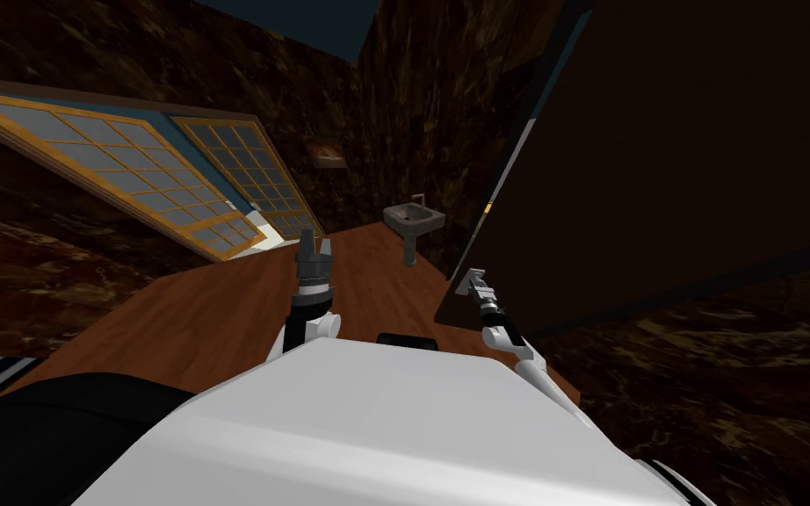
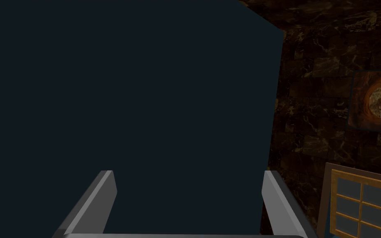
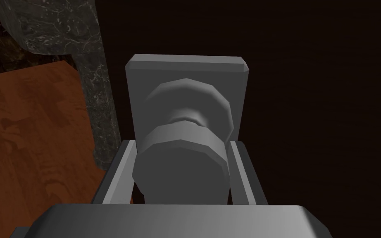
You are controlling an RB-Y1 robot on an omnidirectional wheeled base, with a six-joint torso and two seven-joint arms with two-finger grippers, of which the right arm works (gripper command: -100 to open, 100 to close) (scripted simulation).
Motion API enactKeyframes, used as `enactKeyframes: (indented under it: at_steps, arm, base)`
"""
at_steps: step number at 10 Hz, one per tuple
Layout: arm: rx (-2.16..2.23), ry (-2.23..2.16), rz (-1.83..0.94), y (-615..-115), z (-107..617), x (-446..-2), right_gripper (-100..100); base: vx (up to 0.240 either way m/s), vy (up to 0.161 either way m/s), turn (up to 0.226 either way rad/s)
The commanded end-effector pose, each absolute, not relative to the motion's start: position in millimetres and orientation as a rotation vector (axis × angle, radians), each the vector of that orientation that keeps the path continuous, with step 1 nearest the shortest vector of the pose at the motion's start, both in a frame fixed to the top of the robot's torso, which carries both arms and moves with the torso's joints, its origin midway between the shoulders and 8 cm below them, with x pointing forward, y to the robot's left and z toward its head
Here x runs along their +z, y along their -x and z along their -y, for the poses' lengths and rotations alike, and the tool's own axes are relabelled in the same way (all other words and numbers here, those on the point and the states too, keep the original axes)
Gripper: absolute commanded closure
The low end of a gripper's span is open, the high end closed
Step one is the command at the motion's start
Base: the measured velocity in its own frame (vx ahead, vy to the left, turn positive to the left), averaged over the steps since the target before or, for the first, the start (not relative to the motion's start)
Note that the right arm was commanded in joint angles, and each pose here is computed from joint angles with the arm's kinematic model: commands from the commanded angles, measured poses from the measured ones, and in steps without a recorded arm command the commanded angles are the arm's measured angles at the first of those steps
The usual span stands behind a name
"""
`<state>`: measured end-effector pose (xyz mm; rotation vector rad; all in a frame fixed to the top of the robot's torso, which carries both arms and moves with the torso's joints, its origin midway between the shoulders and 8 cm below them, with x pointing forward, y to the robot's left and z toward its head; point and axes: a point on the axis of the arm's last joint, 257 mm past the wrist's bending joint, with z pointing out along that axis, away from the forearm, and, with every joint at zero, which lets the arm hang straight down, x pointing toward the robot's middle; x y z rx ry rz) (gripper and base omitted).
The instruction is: Pull the door open
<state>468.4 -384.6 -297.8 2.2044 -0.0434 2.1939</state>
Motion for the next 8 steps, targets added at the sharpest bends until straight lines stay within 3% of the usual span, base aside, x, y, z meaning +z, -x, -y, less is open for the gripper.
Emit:
enactKeyframes:
  at_steps: [1, 4, 8]
  arm:
    - [2.194, -2.204, 0.043, -468.4, 384.6, -297.8, 100]
    - [2.208, -2.22, 0.009, -460.7, 380.8, -298.6, 100]
    - [2.238, -2.239, -0.043, -449.5, 375.8, -296.7, 100]
  base:
    - [-0.09, -0.022, 0.027]
    - [-0.134, -0.06, 0.087]
    - [-0.219, -0.085, 0.114]
